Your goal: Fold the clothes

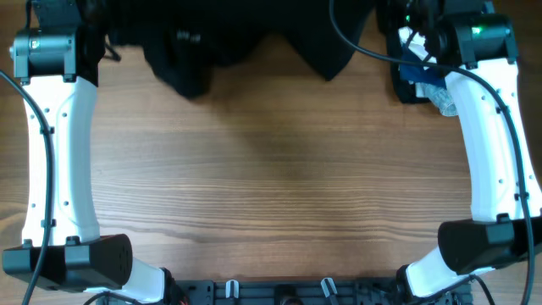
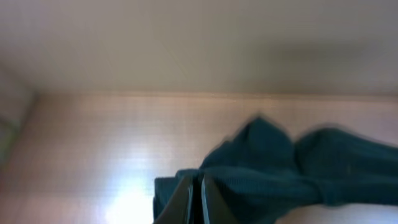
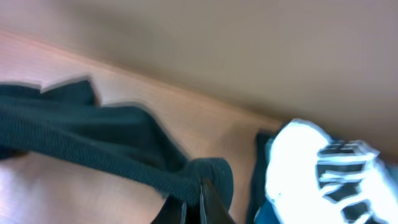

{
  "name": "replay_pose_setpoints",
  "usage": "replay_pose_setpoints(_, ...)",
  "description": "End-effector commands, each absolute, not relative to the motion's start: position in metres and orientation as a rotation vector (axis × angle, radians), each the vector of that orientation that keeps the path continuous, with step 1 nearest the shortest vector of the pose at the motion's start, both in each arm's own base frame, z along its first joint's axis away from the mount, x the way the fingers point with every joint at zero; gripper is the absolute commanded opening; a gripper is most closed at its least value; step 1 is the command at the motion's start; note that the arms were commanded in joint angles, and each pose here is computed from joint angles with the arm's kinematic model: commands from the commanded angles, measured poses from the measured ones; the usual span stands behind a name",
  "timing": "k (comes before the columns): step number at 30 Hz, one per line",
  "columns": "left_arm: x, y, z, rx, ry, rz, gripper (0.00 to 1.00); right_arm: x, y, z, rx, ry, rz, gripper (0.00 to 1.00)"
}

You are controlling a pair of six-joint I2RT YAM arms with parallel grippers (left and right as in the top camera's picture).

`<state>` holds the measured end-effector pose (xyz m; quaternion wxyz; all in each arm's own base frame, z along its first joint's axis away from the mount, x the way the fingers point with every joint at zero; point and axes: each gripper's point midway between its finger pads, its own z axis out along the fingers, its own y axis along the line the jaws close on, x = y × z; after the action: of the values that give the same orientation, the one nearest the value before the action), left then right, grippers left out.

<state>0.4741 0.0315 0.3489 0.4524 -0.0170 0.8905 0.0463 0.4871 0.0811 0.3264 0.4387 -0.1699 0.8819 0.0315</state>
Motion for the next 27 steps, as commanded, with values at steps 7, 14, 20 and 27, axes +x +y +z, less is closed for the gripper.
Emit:
replay_pose_setpoints(7, 0.439, 0.073, 0.391, -0.254, 2.109, 0.188, 0.04, 0.466, 0.067, 0.355, -0.349, 2.177, 0.116, 0.04)
replay_pose_setpoints(14, 0.364, 0.064, 0.494, -0.246, 1.835, 0.172, 0.04, 0.399, 0.061, 0.442, -0.335, 1.982, 0.097, 0.04)
replay_pose_setpoints(20, 0.280, 0.055, 0.557, -0.240, 1.630, 0.162, 0.04, 0.326, 0.051, 0.504, -0.309, 1.820, 0.065, 0.04)
replay_pose_setpoints(27, 0.233, 0.050, 0.584, -0.236, 1.522, 0.157, 0.04, 0.284, 0.043, 0.526, -0.289, 1.748, 0.034, 0.04)
